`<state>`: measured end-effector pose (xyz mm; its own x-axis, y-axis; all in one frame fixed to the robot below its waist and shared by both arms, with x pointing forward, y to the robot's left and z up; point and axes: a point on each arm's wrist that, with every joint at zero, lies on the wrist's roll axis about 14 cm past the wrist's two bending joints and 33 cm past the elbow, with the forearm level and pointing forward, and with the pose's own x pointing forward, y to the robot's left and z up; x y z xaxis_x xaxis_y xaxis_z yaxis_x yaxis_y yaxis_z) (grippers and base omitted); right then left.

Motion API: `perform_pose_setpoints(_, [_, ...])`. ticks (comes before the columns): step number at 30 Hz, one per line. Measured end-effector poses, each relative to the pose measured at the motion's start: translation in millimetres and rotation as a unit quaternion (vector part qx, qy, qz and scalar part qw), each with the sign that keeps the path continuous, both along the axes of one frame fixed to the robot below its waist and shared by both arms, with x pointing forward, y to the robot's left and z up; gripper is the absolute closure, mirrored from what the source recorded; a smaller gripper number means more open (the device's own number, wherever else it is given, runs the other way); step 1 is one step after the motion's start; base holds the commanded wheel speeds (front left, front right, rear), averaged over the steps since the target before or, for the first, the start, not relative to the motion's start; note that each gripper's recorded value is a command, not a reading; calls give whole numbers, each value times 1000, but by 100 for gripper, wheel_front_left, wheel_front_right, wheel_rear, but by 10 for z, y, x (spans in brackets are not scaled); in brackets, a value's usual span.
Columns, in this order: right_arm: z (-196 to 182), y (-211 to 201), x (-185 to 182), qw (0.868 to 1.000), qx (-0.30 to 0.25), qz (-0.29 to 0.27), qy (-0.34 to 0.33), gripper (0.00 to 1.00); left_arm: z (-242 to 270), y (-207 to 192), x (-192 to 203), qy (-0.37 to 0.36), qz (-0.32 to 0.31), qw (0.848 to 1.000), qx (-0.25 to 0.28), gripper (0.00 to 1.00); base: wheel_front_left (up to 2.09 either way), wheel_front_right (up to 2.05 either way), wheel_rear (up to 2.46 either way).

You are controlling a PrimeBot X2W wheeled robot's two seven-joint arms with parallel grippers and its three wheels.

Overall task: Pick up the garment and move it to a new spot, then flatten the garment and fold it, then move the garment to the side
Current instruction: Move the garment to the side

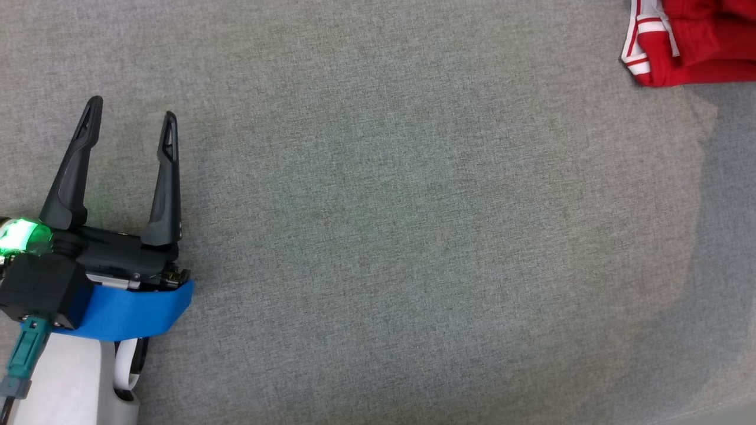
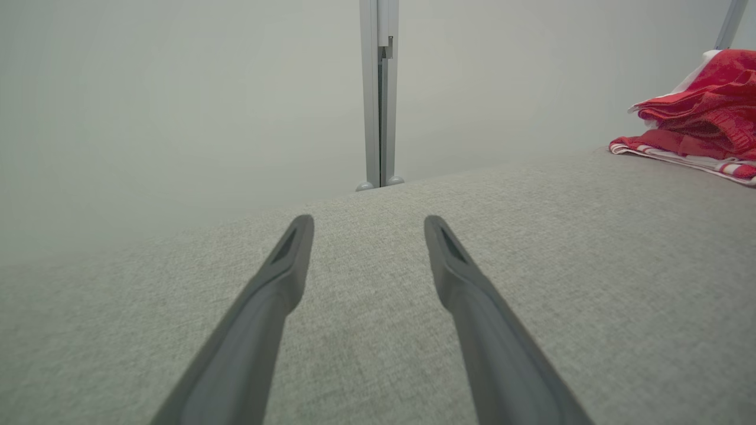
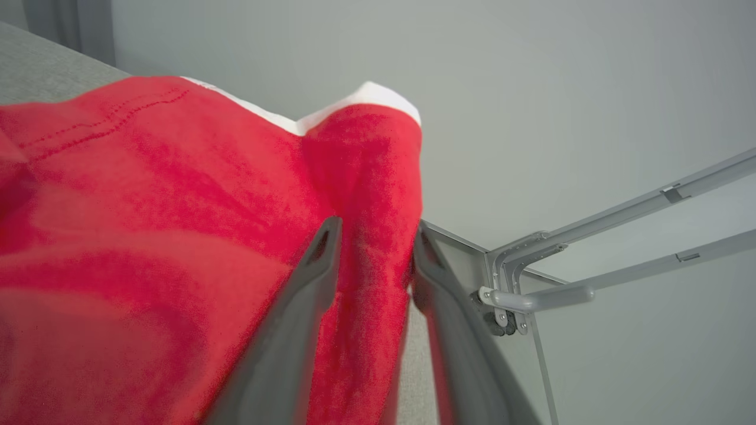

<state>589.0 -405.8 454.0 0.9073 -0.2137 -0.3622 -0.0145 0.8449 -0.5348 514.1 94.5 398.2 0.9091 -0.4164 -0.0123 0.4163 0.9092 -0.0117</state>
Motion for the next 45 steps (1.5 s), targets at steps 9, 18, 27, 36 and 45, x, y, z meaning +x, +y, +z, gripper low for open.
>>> perform_pose_setpoints(9, [168, 10, 26, 1000, -14, 3, -26, 0, 112, 71, -2, -8, 12, 1000, 3, 0, 0, 0, 0])
perform_pose_setpoints(18, [601, 465, 70, 992, 25, 52, -113, 0, 482, 280, -161, -28, 52, 998, 3, 0, 0, 0, 0])
perform_pose_setpoints(27, [932, 1483, -104, 966, 113, 141, -187, 0, 809, 666, -595, -35, 120, 992, 6, 0, 0, 0, 0])
perform_pose_setpoints(36, [881, 2252, -654, 939, 196, 195, -202, 0, 853, 859, -1053, -18, 161, 987, -3, 0, 0, 0, 0])
perform_pose_setpoints(45, [693, 2583, -1210, 924, 261, 201, -191, 0, 883, 952, -1372, -13, 185, 983, -12, 0, 0, 0, 0])
